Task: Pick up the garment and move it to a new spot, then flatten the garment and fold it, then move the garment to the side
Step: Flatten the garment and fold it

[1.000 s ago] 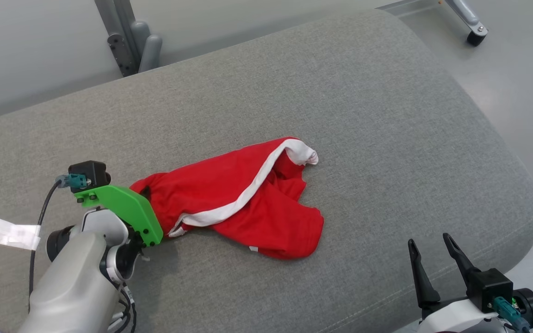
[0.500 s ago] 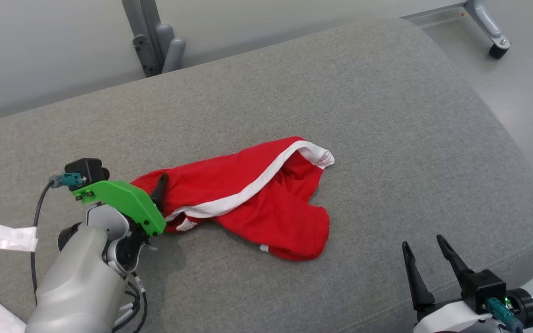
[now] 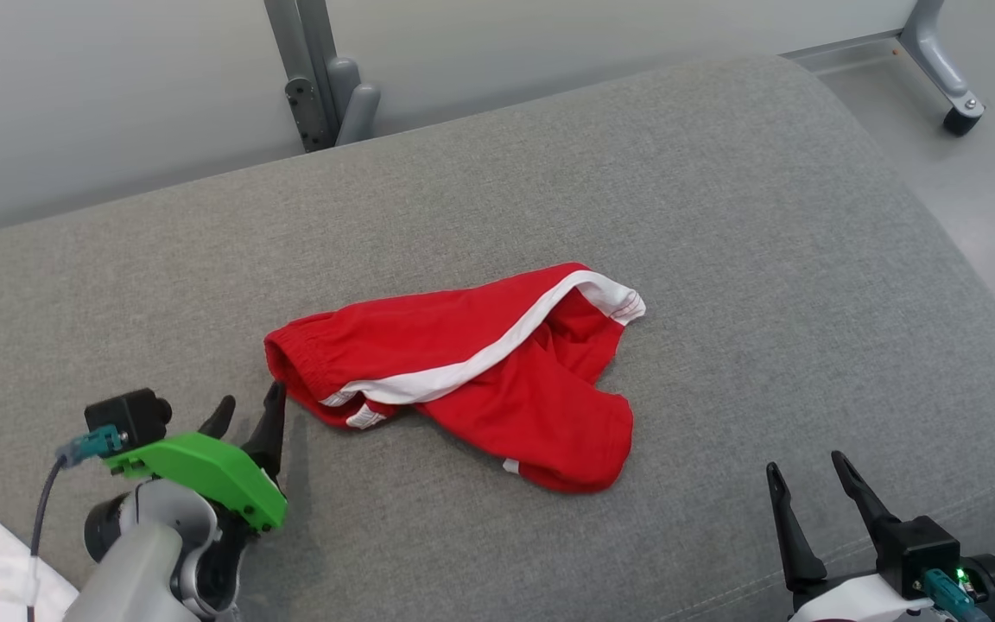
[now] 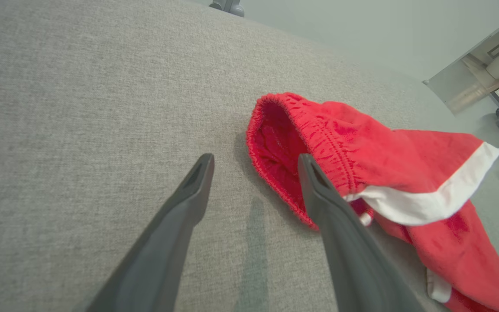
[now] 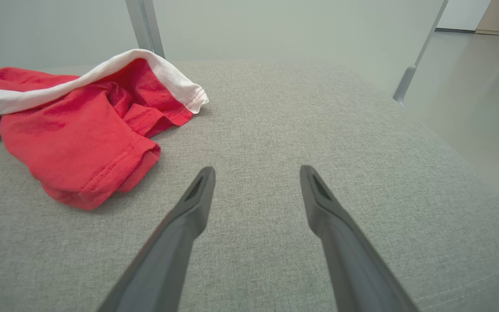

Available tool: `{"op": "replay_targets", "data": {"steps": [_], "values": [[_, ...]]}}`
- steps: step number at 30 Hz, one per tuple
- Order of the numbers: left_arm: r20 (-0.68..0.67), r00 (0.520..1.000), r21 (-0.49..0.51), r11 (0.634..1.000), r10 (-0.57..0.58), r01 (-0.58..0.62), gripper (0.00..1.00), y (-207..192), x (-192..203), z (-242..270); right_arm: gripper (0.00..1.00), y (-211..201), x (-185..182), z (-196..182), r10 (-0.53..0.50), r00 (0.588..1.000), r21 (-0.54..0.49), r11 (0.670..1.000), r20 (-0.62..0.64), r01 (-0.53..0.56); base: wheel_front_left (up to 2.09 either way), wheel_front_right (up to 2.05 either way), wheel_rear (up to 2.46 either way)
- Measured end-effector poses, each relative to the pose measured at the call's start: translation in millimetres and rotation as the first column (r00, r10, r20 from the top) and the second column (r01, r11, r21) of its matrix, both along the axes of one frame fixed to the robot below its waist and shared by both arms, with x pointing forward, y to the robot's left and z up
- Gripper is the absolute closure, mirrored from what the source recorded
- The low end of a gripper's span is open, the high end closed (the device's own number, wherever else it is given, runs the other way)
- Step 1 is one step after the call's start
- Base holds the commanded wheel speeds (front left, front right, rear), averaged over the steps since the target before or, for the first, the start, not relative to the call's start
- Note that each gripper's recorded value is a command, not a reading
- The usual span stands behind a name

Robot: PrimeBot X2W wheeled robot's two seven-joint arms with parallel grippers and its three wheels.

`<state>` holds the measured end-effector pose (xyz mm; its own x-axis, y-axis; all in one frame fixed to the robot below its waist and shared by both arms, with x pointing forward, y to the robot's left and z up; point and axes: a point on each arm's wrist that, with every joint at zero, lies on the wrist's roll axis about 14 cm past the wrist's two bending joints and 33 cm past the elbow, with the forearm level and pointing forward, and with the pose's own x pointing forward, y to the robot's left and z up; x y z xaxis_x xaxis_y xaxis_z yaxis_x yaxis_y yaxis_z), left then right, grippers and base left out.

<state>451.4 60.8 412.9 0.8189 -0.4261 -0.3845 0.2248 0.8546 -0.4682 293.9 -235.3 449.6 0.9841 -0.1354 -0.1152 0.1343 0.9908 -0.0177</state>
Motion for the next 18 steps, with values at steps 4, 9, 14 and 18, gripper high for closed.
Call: {"op": "replay_targets", "data": {"steps": [4, 9, 14, 18], "values": [[0.085, 0.996, -0.06, 0.998, 0.021, -0.016, 0.0, -4.6, -16.2, 11.8, 0.0, -1.3, -0.1, 5.0, 0.001, 1.0, -0.015, 1.0, 0.015, -0.001, 0.0, 0.0, 0.0], [0.179, 0.98, -0.095, 0.993, 0.087, -0.07, 0.0, 5.6, -43.1, 25.8, 0.0, -7.9, -1.0, 15.1, -0.009, 0.999, -0.041, 0.999, 0.045, 0.011, 0.0, 0.0, 0.0], [0.287, 0.94, -0.052, 0.983, 0.185, -0.177, 0.0, 41.6, -53.8, 47.3, 0.0, -12.3, 2.3, 22.4, -0.011, 0.998, -0.058, 0.998, 0.068, 0.015, 0.0, 0.0, 0.0], [0.316, 0.904, -0.052, 0.956, 0.289, -0.287, 0.0, 70.2, -74.6, 51.4, 0.0, -17.0, 1.5, 23.4, -0.021, 0.997, -0.057, 0.998, 0.072, 0.025, 0.0, 0.0, 0.0]]}}
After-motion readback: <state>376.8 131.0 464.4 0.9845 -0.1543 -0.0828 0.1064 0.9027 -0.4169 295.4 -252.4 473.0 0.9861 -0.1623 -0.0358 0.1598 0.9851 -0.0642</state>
